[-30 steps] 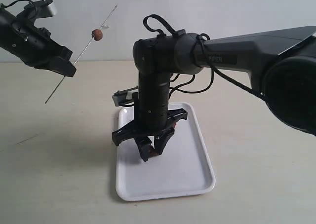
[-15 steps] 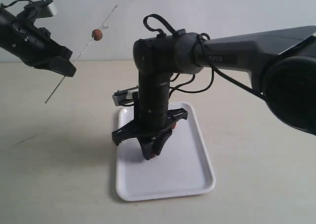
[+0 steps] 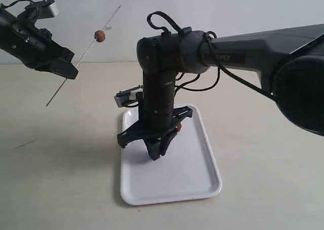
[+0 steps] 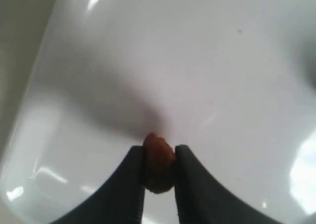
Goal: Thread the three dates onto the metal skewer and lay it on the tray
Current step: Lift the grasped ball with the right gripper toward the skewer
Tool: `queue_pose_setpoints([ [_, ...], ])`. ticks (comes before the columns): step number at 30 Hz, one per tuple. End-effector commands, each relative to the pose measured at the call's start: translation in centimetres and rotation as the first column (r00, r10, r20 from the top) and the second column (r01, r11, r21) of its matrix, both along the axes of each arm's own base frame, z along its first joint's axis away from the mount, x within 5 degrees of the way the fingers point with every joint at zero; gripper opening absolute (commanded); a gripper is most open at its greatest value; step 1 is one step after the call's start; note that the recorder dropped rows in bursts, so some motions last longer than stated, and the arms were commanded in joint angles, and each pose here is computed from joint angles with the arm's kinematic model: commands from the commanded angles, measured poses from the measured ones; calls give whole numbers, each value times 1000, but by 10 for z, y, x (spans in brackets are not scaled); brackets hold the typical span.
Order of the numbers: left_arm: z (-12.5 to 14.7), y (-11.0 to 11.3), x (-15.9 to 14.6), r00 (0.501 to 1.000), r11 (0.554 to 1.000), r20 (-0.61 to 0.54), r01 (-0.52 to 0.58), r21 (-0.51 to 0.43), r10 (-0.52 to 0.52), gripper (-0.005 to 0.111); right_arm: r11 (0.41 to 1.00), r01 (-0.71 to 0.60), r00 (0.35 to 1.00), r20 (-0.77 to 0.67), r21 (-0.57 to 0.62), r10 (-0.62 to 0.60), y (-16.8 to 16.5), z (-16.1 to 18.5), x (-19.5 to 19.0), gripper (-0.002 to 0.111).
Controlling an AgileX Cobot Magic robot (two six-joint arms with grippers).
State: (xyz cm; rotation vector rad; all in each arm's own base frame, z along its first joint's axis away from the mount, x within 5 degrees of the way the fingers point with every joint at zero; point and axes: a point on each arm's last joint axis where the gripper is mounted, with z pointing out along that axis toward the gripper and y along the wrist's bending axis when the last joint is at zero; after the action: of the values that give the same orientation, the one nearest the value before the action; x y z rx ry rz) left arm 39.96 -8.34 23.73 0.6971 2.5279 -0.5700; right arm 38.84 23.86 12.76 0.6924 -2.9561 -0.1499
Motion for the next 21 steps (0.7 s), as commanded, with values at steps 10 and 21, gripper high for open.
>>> queue_pose_setpoints([
  [10, 6, -1, -2, 1000, 1000, 0, -9, -28, 9, 0, 993, 67, 976, 198, 102, -86, -47, 99, 12, 13],
  [21, 7, -16, -13, 993, 981, -34, 105, -161, -112, 0, 963, 161, 887, 397, 215, -237, -106, 178, 15, 13],
])
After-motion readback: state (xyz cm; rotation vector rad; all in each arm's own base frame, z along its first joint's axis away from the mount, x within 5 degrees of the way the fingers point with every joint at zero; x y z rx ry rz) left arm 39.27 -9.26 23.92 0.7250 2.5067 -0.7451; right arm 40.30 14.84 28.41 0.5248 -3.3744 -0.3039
